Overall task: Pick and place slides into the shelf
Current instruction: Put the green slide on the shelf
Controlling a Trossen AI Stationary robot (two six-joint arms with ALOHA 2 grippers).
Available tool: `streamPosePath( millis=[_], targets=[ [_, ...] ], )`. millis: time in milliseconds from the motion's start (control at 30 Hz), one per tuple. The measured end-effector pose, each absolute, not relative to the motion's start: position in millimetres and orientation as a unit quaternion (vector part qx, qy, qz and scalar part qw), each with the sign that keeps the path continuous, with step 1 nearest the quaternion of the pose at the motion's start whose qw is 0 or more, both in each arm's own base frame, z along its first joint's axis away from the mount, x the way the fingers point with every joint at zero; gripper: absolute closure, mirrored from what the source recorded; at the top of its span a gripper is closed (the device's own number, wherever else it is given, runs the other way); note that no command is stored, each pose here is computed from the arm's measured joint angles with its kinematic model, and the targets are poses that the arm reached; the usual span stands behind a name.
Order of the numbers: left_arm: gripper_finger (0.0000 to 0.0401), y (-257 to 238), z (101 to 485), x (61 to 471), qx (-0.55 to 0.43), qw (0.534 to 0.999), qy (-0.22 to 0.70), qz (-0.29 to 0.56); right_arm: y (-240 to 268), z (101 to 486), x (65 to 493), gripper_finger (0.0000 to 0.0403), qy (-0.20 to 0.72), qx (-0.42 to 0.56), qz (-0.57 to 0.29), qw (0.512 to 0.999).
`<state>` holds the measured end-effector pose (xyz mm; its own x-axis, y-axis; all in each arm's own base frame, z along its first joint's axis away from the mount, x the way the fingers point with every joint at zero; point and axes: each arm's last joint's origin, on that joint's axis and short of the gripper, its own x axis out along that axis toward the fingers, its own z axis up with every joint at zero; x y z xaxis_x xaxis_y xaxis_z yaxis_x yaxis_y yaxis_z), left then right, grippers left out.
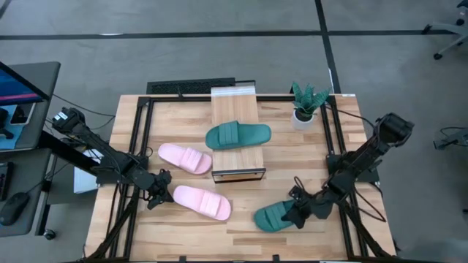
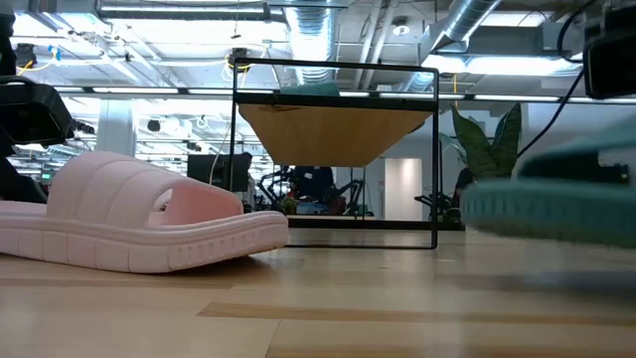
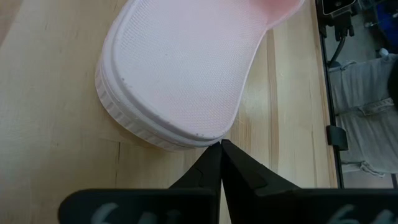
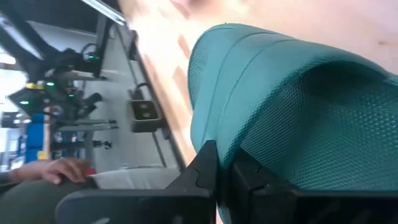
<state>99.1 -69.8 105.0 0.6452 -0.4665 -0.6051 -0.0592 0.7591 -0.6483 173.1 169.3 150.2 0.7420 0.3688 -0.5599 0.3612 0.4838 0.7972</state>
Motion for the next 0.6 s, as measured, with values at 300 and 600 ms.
streamPosePath(
  millis=[300,600],
  targets=[
    [0.0401,-70,105,99,-0.326,0.847,0.404,-0.120,165,186,167,0.0402,0.334,0.528,0.052,0.779],
    [0.0401,-70,105,99,-0.325,0.847,0.404,-0.120,145,253,177,0.0402,0.317,0.497,0.045,0.807]
  ],
)
